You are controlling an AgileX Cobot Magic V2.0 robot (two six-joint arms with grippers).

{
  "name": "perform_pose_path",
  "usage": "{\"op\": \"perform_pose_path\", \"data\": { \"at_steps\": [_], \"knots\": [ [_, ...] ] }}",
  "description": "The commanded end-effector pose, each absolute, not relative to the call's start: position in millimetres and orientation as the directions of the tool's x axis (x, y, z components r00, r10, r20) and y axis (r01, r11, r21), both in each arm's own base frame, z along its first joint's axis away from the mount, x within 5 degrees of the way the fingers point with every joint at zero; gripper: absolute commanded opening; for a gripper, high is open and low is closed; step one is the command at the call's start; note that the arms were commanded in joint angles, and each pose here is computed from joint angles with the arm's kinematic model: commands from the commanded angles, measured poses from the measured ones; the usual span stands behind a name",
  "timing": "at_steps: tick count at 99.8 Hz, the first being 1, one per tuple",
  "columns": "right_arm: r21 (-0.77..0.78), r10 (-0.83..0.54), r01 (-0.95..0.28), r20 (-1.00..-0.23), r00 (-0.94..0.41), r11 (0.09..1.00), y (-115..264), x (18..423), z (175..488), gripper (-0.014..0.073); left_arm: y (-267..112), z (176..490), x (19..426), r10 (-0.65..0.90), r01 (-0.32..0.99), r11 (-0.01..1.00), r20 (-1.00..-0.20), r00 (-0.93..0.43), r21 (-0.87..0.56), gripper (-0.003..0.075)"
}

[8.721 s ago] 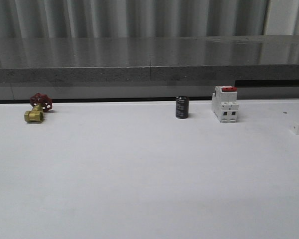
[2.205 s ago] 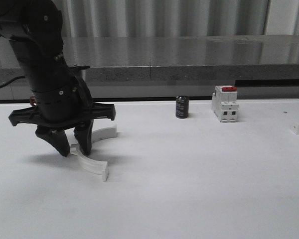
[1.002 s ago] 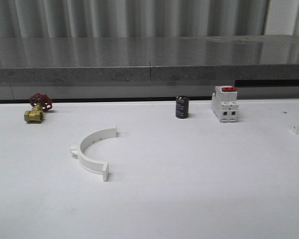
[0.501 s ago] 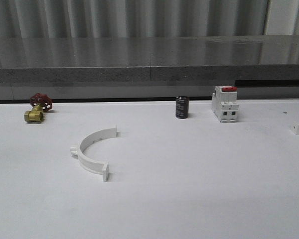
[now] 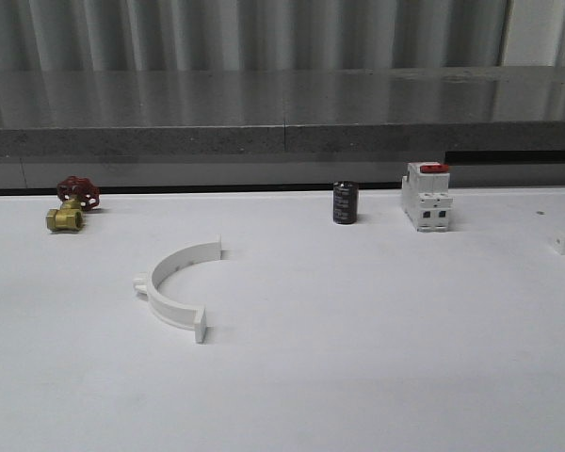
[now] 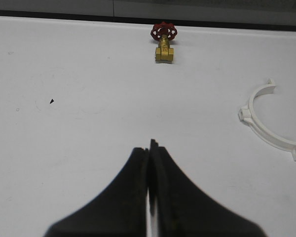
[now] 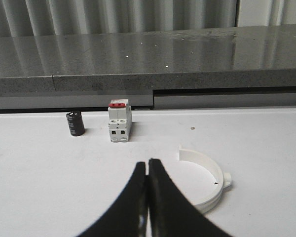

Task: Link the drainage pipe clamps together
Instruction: 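Move the right gripper down and grasp the other white half-ring clamp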

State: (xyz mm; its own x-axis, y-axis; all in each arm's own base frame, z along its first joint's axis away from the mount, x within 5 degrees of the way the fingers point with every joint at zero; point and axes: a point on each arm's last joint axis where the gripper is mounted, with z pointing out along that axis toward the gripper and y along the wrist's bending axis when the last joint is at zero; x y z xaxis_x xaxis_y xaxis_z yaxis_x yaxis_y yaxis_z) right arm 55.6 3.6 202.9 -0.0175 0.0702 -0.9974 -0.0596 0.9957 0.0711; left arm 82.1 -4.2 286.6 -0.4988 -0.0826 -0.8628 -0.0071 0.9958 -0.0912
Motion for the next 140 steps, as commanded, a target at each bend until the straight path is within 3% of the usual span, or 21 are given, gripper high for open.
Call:
{"op": "perform_pose_path", "data": {
  "at_steps": [1,24,43,58,87,96,113,118,140],
  "knots": [
    [0.066,0.073,-0.068,-0.992,0.106,0.996,3,50,236,-0.0067,-5,300,85,-0.086,0.006,0.995,-0.899,-0.429,-0.098,-0.002],
    [0.065,0.065,-0.064,-0.998,-0.015,0.996,5,67,278,-0.0067,-5,300,85,-0.086,0.006,0.995,-0.899,-0.429,-0.098,-0.002],
    [0.065,0.045,-0.055,-0.951,-0.306,0.996,8,107,303,-0.0067,-5,300,85,-0.086,0.006,0.995,-0.899,-0.429,-0.098,-0.002],
    [0.065,0.031,-0.046,-0.85,-0.526,0.997,11,145,307,-0.0067,-5,300,85,-0.086,0.006,0.995,-0.899,-0.429,-0.098,-0.002],
    [0.075,0.034,-0.034,-0.757,-0.652,0.997,14,194,295,-0.005,-5,300,85,-0.086,0.006,0.995,-0.899,-0.429,-0.098,-0.002],
    [0.081,0.038,-0.031,-0.73,-0.682,0.996,14,197,290,0.0069,-5,300,85,-0.086,0.006,0.995,-0.899,-0.429,-0.098,-0.002],
    [0.087,0.04,-0.028,-0.691,-0.722,0.996,15,194,286,0.0519,-5,300,85,-0.086,0.006,0.995,-0.899,-0.429,-0.098,-0.002],
    [0.095,0.047,-0.025,-0.69,-0.722,0.995,15,194,286,0.0597,-5,300,85,-0.086,0.006,0.995,-0.899,-0.429,-0.098,-0.002],
    [0.141,0.108,0.012,-0.695,-0.711,0.99,12,210,298,0.0615,-5,300,85,-0.086,0.006,0.995,-0.899,-0.429,-0.098,-0.002]
  ]
}}
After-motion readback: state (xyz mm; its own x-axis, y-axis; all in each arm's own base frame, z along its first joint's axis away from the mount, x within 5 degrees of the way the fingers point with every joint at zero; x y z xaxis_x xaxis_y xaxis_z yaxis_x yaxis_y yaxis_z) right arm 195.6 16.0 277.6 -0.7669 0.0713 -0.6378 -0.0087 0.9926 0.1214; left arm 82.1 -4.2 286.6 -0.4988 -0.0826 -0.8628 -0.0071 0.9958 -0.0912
